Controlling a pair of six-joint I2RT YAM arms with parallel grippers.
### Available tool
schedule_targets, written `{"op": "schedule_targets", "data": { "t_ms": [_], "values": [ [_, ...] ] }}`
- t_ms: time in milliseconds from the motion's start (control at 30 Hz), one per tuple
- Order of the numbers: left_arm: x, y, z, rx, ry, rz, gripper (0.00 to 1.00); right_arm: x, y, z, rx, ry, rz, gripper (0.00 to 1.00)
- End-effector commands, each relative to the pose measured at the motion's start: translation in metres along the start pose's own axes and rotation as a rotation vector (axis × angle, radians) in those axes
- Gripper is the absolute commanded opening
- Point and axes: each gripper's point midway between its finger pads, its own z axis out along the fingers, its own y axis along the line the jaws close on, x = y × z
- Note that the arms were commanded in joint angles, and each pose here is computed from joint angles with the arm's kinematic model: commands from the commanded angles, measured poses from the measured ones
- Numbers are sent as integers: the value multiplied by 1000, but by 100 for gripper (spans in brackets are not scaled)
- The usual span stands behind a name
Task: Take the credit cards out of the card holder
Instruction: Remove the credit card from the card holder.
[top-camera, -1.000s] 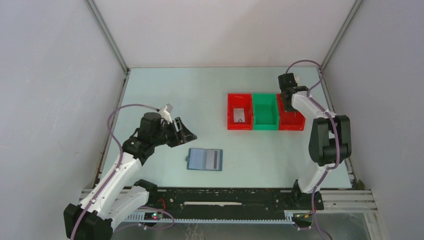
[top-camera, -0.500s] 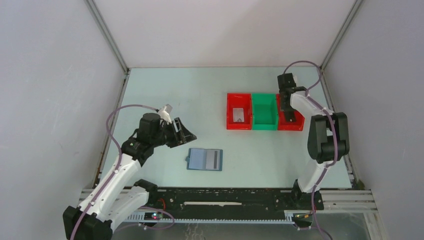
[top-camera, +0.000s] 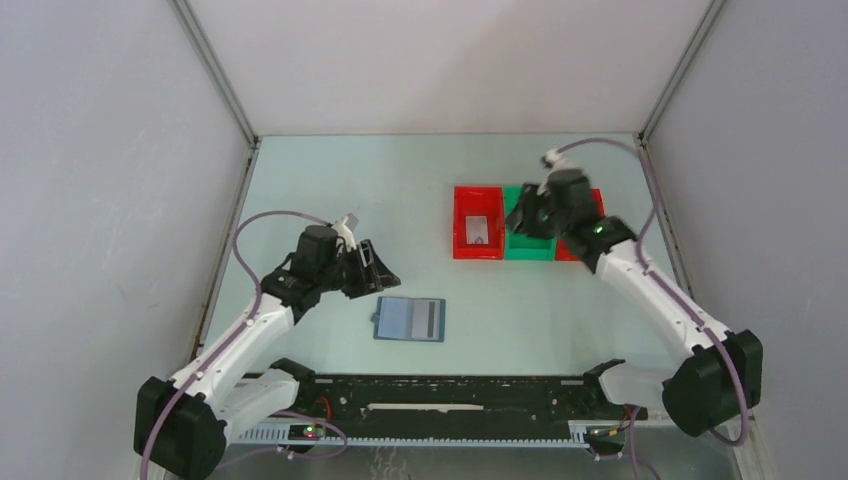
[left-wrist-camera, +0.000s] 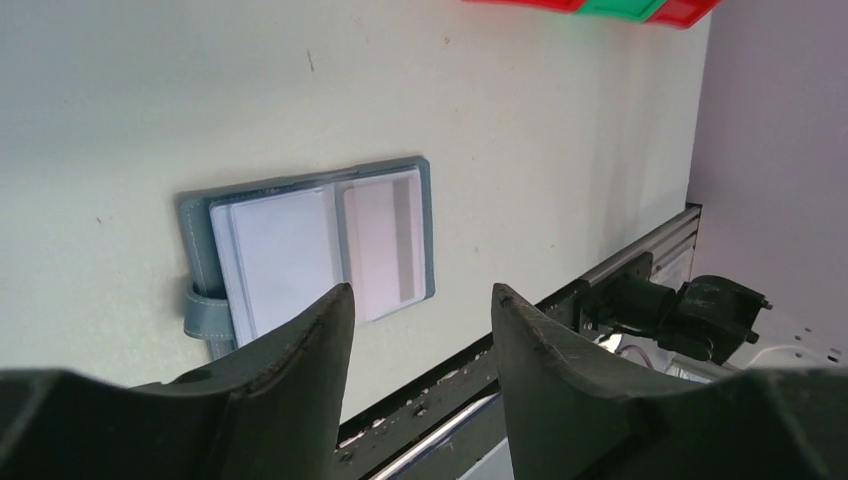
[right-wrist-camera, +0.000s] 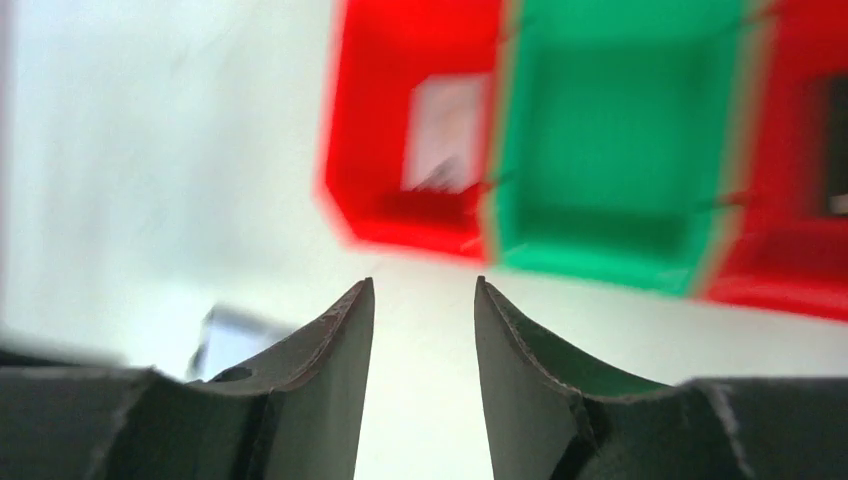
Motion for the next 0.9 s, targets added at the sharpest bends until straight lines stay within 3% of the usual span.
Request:
{"op": "schedule_targets", "data": {
  "t_ms": [0, 133, 300, 867],
  "values": [
    [10, 2, 12, 13, 37, -5, 58, 107, 108, -7, -383, 265, 157, 50],
    [19, 17, 22, -34, 71, -23, 58, 171, 152, -10, -466, 385, 207, 50],
    [35, 48, 37, -136, 116, -73, 57, 217, 177, -6, -493, 480, 272, 50],
    [64, 84, 60, -195, 172, -137, 57, 261, 175, 24, -424, 565, 278, 49]
  ]
}}
